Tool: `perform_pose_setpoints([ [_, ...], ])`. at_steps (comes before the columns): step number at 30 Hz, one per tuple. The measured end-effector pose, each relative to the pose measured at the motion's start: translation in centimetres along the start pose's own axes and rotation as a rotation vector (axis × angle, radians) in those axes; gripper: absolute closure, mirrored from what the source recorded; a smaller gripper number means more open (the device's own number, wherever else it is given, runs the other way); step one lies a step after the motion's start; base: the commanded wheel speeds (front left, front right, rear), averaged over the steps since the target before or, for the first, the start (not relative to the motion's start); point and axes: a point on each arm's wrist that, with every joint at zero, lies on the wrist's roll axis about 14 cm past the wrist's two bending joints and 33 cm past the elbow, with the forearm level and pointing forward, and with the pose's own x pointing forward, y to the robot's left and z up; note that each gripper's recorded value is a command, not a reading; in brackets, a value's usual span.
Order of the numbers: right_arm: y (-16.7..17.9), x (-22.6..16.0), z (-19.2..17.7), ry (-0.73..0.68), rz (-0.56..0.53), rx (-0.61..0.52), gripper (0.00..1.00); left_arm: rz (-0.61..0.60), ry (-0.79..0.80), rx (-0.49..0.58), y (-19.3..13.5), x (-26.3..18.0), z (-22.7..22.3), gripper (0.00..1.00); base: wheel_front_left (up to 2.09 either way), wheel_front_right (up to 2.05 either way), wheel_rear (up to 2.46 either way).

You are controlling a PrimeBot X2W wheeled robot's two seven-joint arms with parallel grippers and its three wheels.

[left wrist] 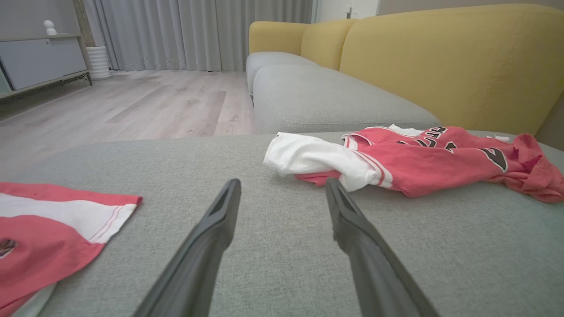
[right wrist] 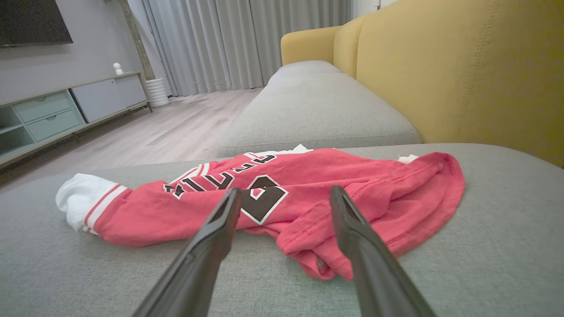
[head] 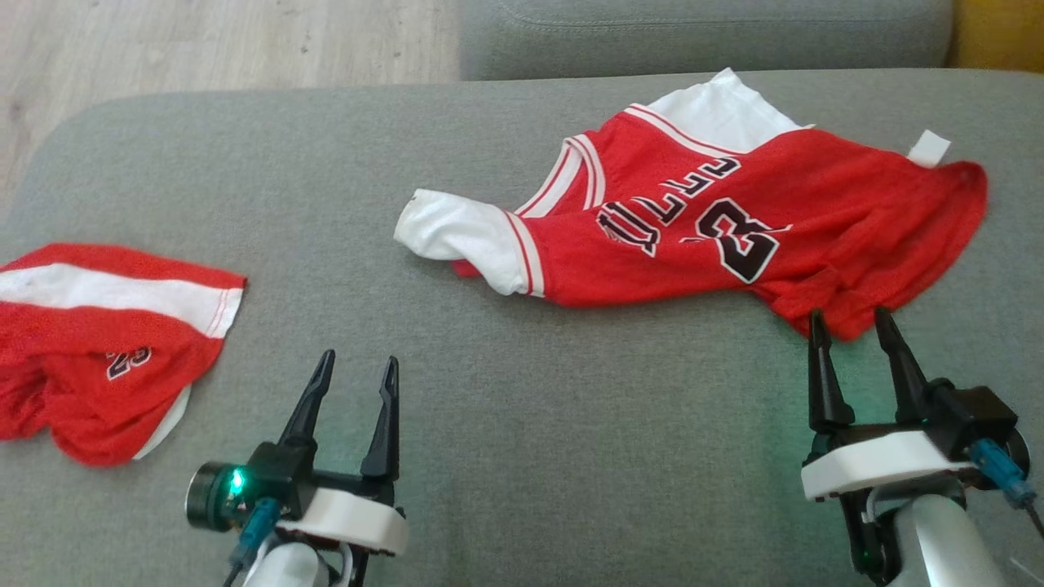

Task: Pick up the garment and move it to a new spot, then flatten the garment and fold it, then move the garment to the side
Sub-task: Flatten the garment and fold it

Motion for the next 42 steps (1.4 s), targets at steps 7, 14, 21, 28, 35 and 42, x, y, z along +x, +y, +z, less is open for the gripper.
perform_pose_setpoints([
  [7, 0.6, 0.5, -2.4, 0.076, 0.019, 0.002, 0.0, 0.004, 0.008, -0.008, 0.1, -0.1, -0.4, 0.0, 0.0, 0.0, 0.0],
  [14, 0.3, 1.4, -6.6, 0.216, 0.003, 0.022, 0.0, 0.012, 0.053, -0.02, 0.4, -0.5, -1.8, 0.0, 0.0, 0.0, 0.0],
  [21, -0.1, 2.6, -7.8, 0.259, -0.014, 0.036, 0.0, 0.028, 0.052, -0.023, 1.0, -0.1, -1.8, 0.0, 0.0, 0.0, 0.0],
  [28, 0.2, 3.4, -9.0, 0.301, -0.012, 0.049, 0.0, 0.031, 0.075, -0.033, 1.1, -0.3, -2.6, 0.0, 0.0, 0.0, 0.0],
  [35, 0.3, 4.1, -9.0, 0.308, -0.006, 0.041, 1.0, 0.026, 0.065, -0.034, 1.0, 0.3, -2.2, 0.0, 0.0, 0.0, 0.0],
  [42, 1.1, 4.3, -6.5, 0.23, 0.017, 0.066, 1.0, -0.003, 0.049, -0.036, 0.2, 0.8, -1.7, 0.0, 0.0, 0.0, 0.0],
])
